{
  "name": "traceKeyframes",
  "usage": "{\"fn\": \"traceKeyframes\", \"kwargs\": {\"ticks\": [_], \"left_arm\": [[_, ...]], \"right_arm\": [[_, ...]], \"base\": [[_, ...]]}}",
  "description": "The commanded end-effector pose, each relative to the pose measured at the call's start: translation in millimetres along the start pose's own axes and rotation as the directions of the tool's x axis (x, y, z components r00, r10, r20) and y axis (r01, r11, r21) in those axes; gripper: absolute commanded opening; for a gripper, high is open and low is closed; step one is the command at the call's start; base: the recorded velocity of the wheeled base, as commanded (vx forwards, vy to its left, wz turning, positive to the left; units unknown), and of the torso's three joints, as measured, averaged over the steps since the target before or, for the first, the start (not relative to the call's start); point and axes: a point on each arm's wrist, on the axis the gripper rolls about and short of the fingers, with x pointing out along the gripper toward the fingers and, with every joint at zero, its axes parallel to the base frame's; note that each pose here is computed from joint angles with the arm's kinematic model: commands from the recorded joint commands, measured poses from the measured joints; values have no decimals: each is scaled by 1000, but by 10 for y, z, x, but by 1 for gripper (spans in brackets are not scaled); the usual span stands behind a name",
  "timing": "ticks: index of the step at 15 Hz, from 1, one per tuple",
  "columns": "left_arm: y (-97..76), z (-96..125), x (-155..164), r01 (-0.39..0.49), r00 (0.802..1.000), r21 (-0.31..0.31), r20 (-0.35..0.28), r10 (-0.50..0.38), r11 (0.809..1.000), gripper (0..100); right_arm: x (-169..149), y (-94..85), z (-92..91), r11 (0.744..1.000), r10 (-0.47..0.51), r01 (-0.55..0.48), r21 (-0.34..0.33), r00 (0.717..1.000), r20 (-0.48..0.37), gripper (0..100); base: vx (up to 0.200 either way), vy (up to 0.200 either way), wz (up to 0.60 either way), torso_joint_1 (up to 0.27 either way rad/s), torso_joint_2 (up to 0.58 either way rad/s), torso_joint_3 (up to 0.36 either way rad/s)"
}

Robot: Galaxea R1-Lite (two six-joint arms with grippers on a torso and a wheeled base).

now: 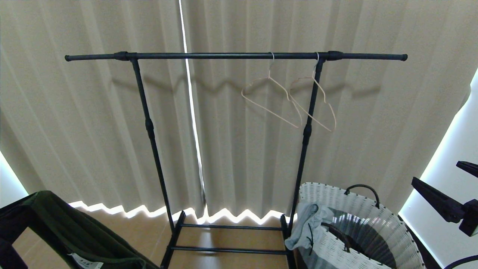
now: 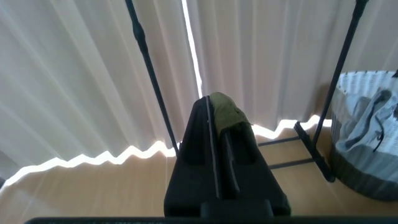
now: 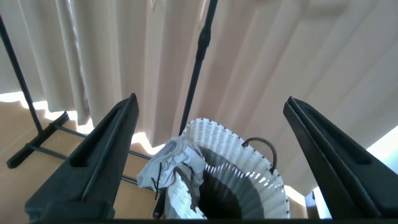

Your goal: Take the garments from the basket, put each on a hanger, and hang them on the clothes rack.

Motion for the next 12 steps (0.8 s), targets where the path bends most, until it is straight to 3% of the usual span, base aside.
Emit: {"fn": "traceKeyframes", "kwargs": {"ticks": [1,10,12], "left_arm": [[1,6,-18,-1,1000,0,10,1,1000,0],[2,6,-7,-1,1000,-5,2,1,1000,0],[1,-1,-4,-2,1000,-4,-3,2,1000,0]], "right_arm": [[-18,2,6,1000,-1,1,-2,1000,7,100],[-144,29,-21,1000,-2,2,-9,999,41,100],[-175,33,-15,1000,-2,3,-12,999,51,100]], "base": [[0,0,0,203,-471,-271],[0,0,0,210,-467,-259],[200,0,0,44,-97,-56]]}}
